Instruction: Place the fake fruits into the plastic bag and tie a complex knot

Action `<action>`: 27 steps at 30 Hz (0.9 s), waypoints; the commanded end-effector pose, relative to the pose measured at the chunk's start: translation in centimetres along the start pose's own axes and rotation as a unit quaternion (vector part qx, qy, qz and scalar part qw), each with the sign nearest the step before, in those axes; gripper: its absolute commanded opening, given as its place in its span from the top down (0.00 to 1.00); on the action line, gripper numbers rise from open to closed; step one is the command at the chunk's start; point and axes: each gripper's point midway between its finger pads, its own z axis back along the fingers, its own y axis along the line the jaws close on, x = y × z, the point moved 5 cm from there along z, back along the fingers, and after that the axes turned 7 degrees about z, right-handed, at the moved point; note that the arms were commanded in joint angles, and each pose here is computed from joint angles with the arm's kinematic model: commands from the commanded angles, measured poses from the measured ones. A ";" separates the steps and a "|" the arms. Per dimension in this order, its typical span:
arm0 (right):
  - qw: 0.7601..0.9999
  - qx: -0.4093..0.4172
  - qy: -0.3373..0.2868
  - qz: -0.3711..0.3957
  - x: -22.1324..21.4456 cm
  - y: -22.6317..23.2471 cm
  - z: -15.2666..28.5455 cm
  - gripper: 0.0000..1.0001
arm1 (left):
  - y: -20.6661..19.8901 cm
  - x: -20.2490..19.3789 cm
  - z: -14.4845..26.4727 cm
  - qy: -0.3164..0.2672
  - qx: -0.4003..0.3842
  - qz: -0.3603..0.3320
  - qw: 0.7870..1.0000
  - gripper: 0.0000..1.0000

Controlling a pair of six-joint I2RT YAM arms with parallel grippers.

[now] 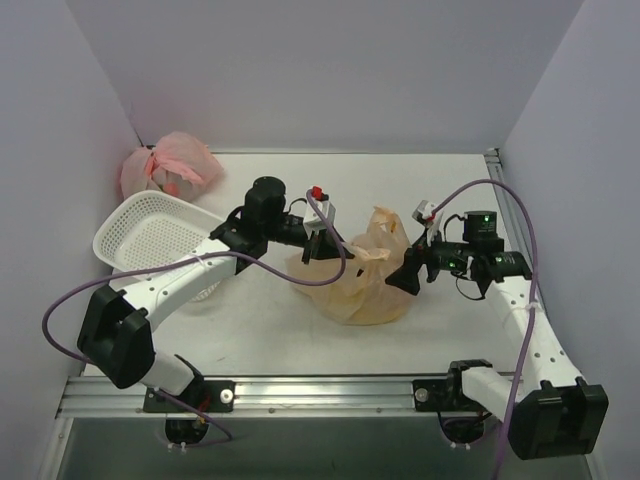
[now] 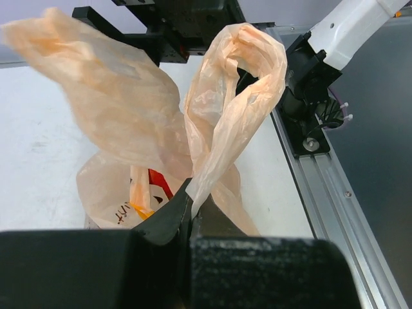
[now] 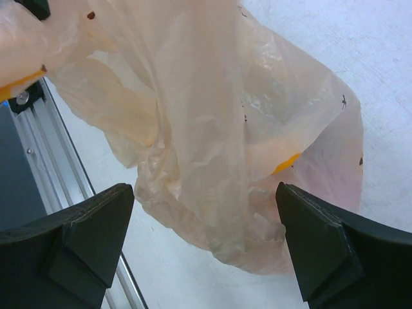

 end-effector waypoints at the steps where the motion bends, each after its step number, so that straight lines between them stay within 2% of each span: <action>1: 0.992 -0.049 -0.110 0.023 2.9 -1.8 -1.1 0.00 | -0.6 1.8 0.7 -0.024 0.009 -0.022 0.999 1.00; 3: 0.991 -0.057 -0.121 0.021 2.9 -1.9 -1.6 0.02 | -0.8 1.8 0.8 -0.023 0.009 -0.020 0.999 1.00; 6: 0.990 -0.063 -0.123 0.025 3.1 -2.4 -2.7 0.32 | -1.0 1.9 0.9 -0.019 0.008 -0.026 0.999 1.00; 7: 0.990 -0.060 -0.123 0.024 3.2 -2.5 -3.1 0.50 | -0.9 1.8 0.9 -0.018 0.007 -0.023 1.000 1.00; 9: 0.990 -0.046 -0.125 0.041 4.1 -2.1 -3.6 0.65 | -1.2 2.2 0.6 -0.017 -0.002 -0.021 1.000 1.00; 10: 0.992 -0.037 -0.118 0.040 4.1 -1.8 -3.7 0.91 | -1.2 2.1 0.5 -0.015 -0.003 -0.020 1.000 1.00; 11: 0.991 -0.032 -0.119 0.055 4.6 -1.6 -3.7 0.98 | -1.2 2.1 0.3 -0.014 -0.004 -0.019 1.000 1.00; 19: 0.987 0.036 -0.088 0.130 4.1 1.7 -3.0 1.00 | 0.4 2.7 -0.7 -0.026 0.014 0.011 1.000 1.00; 21: 0.985 0.048 -0.084 0.143 4.1 2.4 -3.0 0.94 | 0.7 2.9 -1.0 -0.033 0.017 0.020 0.999 1.00; 22: 0.984 0.054 -0.081 0.150 4.3 2.6 -2.9 0.84 | 0.9 2.9 -1.1 -0.034 0.017 0.029 0.999 1.00; 23: 0.983 0.061 -0.079 0.153 4.2 2.8 -2.9 0.80 | 1.0 2.8 -1.1 -0.033 0.017 0.030 0.999 1.00; 27: 0.981 0.071 -0.081 0.159 4.4 3.3 -3.0 0.70 | 1.2 2.8 -1.3 -0.037 0.023 0.032 0.999 1.00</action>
